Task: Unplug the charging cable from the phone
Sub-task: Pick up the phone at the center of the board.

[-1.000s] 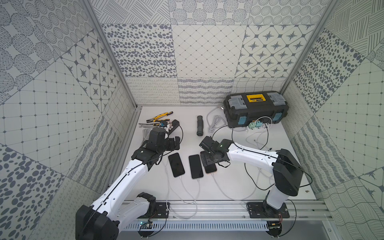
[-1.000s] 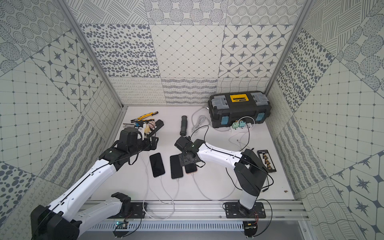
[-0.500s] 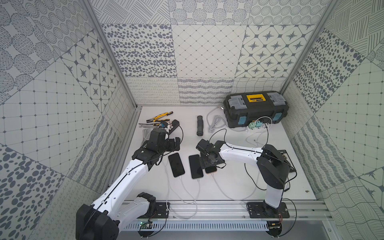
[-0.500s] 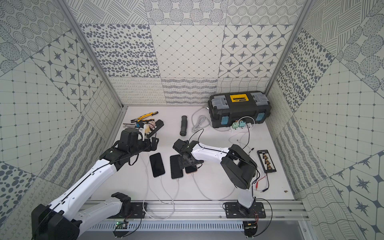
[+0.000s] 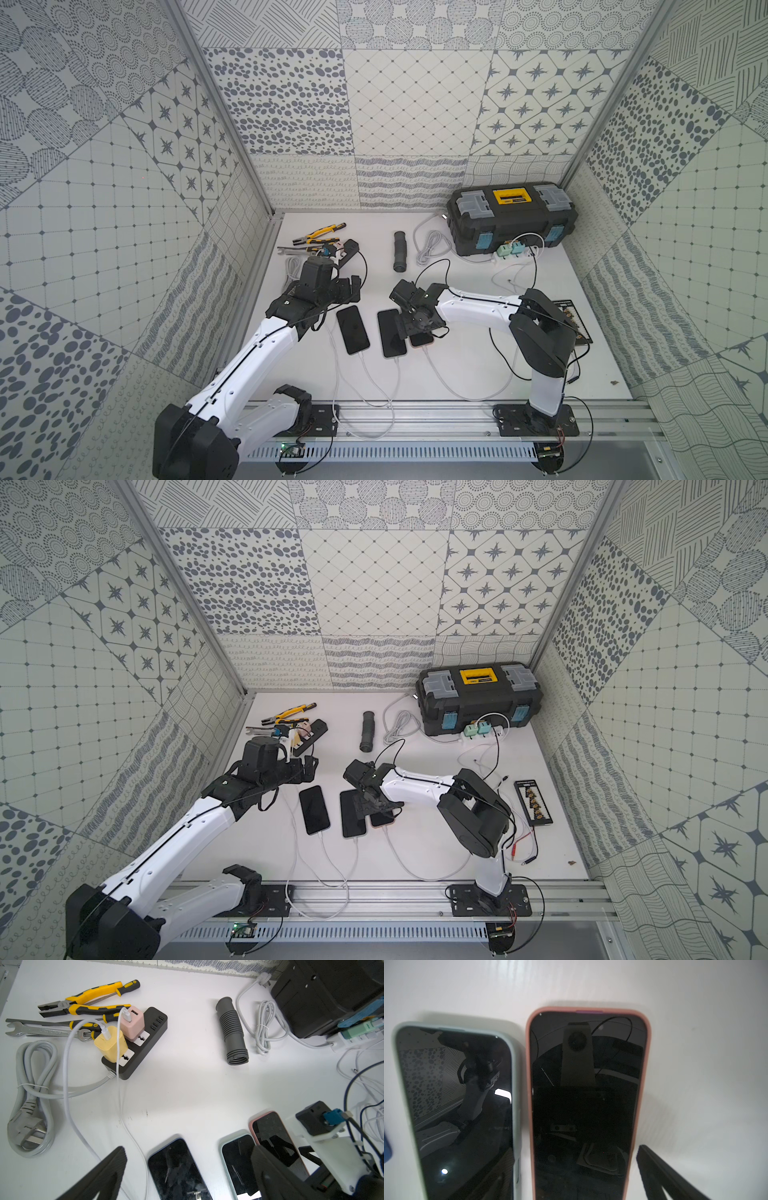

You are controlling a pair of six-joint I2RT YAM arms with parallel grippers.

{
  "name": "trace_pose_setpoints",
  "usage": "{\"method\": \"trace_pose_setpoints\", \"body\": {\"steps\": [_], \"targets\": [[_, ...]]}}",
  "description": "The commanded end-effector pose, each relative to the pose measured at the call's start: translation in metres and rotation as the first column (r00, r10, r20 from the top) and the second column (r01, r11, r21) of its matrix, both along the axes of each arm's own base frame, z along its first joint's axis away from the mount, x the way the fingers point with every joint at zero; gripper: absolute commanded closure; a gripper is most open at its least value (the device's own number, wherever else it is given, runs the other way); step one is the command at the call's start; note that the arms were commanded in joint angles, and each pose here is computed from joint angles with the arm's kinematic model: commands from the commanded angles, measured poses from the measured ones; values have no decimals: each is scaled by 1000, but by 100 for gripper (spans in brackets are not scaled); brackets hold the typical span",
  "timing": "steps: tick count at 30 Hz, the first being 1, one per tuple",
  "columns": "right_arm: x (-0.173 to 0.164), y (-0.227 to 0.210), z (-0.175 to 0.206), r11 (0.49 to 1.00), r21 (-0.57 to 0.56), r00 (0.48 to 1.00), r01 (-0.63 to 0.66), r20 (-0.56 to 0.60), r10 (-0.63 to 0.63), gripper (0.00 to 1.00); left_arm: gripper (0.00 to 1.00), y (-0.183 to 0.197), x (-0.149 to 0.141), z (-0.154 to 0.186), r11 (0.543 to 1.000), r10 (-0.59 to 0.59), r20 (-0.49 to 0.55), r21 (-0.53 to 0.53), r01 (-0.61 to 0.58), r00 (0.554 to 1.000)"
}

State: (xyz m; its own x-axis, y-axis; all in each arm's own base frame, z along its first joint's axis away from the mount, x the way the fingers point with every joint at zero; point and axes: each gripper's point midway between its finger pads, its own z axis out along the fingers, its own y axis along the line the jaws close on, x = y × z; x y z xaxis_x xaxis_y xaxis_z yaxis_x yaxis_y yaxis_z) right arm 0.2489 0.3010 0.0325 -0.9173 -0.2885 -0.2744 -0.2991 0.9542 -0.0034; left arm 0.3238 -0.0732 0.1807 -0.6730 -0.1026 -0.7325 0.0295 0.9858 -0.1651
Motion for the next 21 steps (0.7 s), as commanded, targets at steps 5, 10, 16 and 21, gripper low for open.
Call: {"method": "trace_pose_setpoints", "body": {"steps": [5, 10, 16, 21], "targets": [[1, -13, 0, 999, -29, 999, 28, 42, -27, 5, 2, -8, 0, -2, 999, -18, -2, -29, 18, 1000], [3, -18, 11, 999, -23, 996, 37, 78, -35, 5, 2, -8, 0, -3, 999, -18, -6, -28, 17, 1000], [1, -18, 6, 999, -33, 998, 28, 62, -26, 3, 2, -9, 1, -5, 999, -19, -11, -28, 19, 1000], [1, -17, 6, 999, -29, 998, 24, 59, -22, 3, 2, -8, 1, -6, 1000, -15, -11, -27, 15, 1000]]}}
